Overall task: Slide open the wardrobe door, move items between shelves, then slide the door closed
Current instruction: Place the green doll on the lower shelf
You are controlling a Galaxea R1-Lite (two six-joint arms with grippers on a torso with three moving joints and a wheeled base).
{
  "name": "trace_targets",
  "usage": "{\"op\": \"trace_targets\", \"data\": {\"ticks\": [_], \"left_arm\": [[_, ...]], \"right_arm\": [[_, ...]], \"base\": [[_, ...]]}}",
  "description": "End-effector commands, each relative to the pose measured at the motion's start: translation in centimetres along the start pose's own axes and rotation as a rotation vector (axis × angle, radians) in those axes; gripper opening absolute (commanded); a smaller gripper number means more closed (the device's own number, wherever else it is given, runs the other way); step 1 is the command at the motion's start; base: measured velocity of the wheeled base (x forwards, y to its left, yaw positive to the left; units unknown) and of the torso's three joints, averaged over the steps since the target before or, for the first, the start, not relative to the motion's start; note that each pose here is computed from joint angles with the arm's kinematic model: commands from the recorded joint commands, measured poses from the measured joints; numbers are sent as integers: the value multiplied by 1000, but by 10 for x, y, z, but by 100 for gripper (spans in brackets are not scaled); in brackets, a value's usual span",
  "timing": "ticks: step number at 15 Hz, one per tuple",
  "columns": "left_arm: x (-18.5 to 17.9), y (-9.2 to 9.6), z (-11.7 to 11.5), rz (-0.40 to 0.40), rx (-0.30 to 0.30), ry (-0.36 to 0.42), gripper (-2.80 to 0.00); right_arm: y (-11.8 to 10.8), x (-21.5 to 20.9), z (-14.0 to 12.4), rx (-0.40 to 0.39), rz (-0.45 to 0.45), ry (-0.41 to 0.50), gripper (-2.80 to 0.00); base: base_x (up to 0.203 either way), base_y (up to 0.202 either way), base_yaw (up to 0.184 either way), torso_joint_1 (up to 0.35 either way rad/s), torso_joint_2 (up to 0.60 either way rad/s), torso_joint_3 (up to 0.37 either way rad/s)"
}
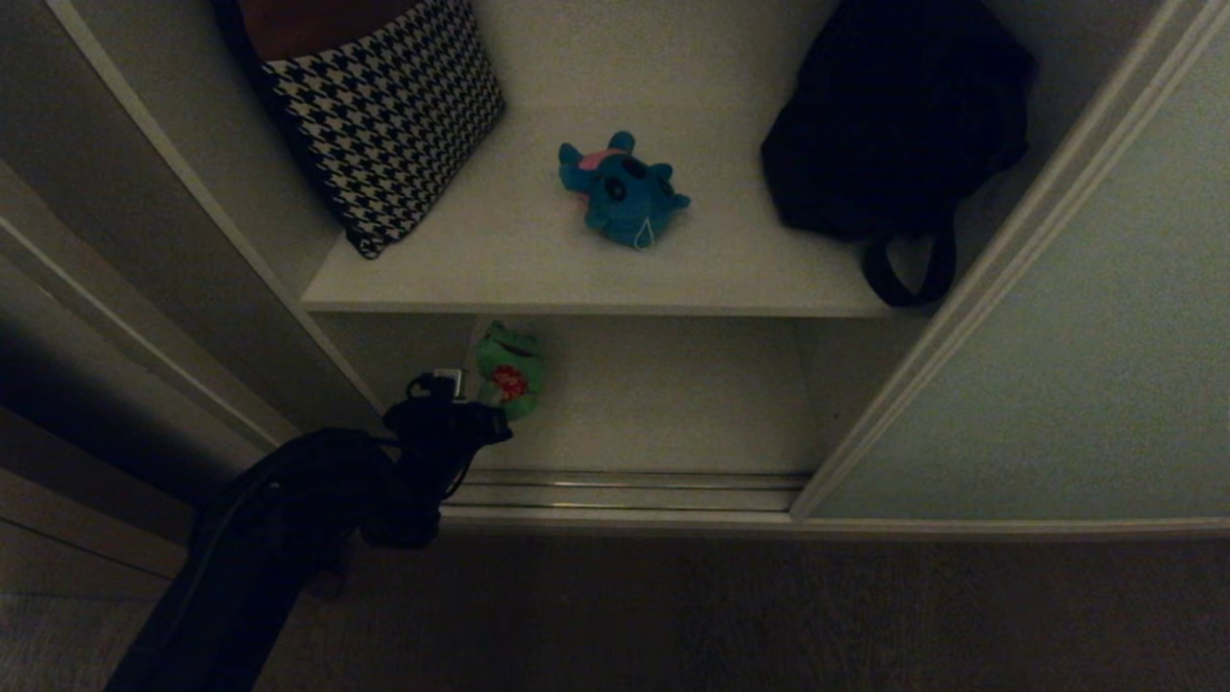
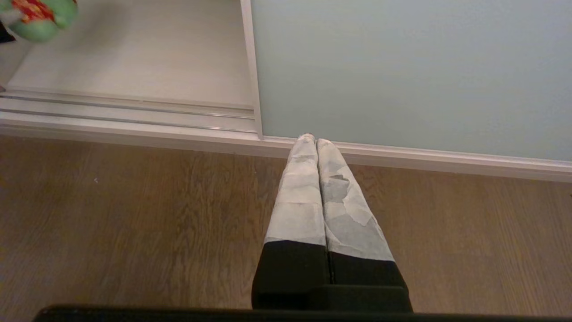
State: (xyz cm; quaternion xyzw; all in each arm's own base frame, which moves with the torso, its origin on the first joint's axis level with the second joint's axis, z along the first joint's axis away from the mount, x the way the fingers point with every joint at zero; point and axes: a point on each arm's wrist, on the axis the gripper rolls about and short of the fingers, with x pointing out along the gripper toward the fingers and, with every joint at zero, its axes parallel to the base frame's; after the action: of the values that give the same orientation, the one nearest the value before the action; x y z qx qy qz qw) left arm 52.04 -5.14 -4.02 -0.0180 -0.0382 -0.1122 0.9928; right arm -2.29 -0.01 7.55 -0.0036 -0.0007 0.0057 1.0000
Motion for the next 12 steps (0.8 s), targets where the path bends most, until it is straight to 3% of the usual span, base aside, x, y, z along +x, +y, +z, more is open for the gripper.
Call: {"op": "trace_targets", "data": {"ticks": [1, 4, 6, 10, 11, 12], "left_arm": [[2, 2, -23, 2, -5, 46, -280], [6, 9, -29, 2, -17, 120, -280], [6, 10, -32, -42, -34, 172, -280], [9, 11, -28, -46, -34, 165, -280], [11, 12, -26, -45, -34, 160, -15], [13, 15, -29, -39, -33, 182, 0]], "right_arm": [[0, 0, 0, 0, 1, -2, -280], [0, 0, 0, 0, 1, -2, -280], [0, 0, 0, 0, 1, -2, -280], [0, 0, 0, 0, 1, -2, -280], [0, 0, 0, 0, 1, 0, -280], [0, 0, 0, 0, 1, -2, -280]], "base": [[0, 0, 0, 0, 0, 0], [0, 0, 0, 0, 0, 0], [0, 0, 0, 0, 0, 0], [0, 0, 0, 0, 0, 0], [0, 0, 0, 0, 0, 0], [0, 0, 0, 0, 0, 0]]}}
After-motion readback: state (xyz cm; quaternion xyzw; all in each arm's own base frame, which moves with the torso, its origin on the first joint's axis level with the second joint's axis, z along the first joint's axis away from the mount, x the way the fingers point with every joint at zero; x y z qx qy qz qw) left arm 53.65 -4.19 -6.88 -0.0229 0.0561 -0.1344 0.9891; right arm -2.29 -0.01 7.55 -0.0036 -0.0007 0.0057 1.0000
